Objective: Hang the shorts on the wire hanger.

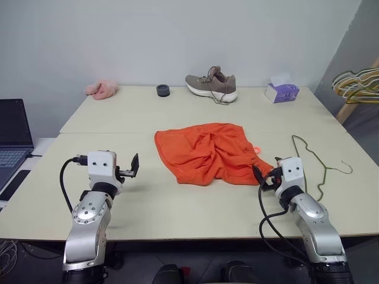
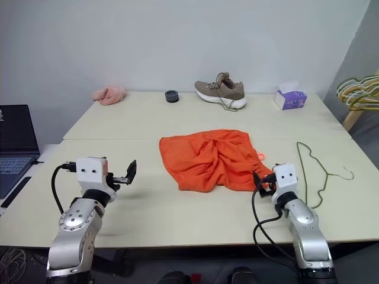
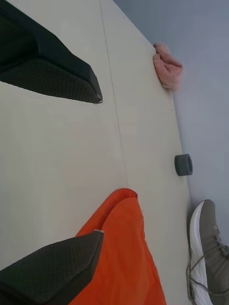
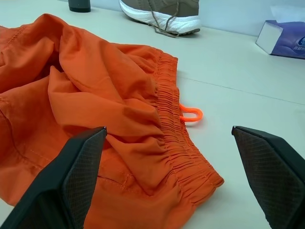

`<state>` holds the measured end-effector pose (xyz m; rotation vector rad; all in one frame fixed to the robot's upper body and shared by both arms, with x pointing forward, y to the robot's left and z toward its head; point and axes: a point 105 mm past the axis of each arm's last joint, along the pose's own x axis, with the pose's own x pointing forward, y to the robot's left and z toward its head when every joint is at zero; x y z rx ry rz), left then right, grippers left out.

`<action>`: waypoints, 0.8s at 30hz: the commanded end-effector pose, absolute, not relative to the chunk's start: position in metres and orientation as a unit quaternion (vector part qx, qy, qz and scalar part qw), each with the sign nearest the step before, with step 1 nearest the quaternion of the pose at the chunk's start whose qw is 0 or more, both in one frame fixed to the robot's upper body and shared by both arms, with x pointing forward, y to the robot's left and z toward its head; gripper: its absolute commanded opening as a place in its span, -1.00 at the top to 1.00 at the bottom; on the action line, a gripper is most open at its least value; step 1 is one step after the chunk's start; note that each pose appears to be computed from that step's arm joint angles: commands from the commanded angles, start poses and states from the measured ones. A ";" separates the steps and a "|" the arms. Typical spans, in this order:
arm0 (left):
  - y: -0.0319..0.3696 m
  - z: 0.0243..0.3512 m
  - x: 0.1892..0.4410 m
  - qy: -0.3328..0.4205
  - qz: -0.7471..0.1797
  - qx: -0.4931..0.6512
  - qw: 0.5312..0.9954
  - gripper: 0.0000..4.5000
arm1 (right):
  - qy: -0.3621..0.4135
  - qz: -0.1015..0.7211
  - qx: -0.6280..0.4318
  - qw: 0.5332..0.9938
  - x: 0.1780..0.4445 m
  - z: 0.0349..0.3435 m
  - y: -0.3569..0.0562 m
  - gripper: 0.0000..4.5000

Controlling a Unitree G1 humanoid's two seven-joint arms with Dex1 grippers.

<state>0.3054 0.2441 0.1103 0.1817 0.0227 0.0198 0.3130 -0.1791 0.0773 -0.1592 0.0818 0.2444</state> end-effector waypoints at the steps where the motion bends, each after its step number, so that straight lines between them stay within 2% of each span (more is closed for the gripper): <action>1: 0.244 0.125 0.304 -0.019 0.010 0.110 0.994 -1.00 | 0.012 0.128 -0.085 0.988 0.314 0.093 -0.176 -0.99; 9: 0.249 0.124 0.302 -0.018 0.017 0.114 0.993 -1.00 | 0.012 0.131 -0.086 0.988 0.316 0.093 -0.175 -0.99; 13: 0.241 0.127 0.299 -0.030 -0.016 0.105 0.994 -1.00 | 0.013 0.130 -0.085 0.988 0.315 0.093 -0.175 -0.99; 21: 0.210 0.117 0.288 -0.017 -0.137 0.090 0.986 -1.00 | 0.009 0.151 -0.078 0.985 0.313 0.096 -0.171 -0.99; 24: 0.175 0.111 0.281 -0.005 -0.255 0.112 0.960 -1.00 | 0.004 0.217 -0.064 0.974 0.302 0.101 -0.155 -0.99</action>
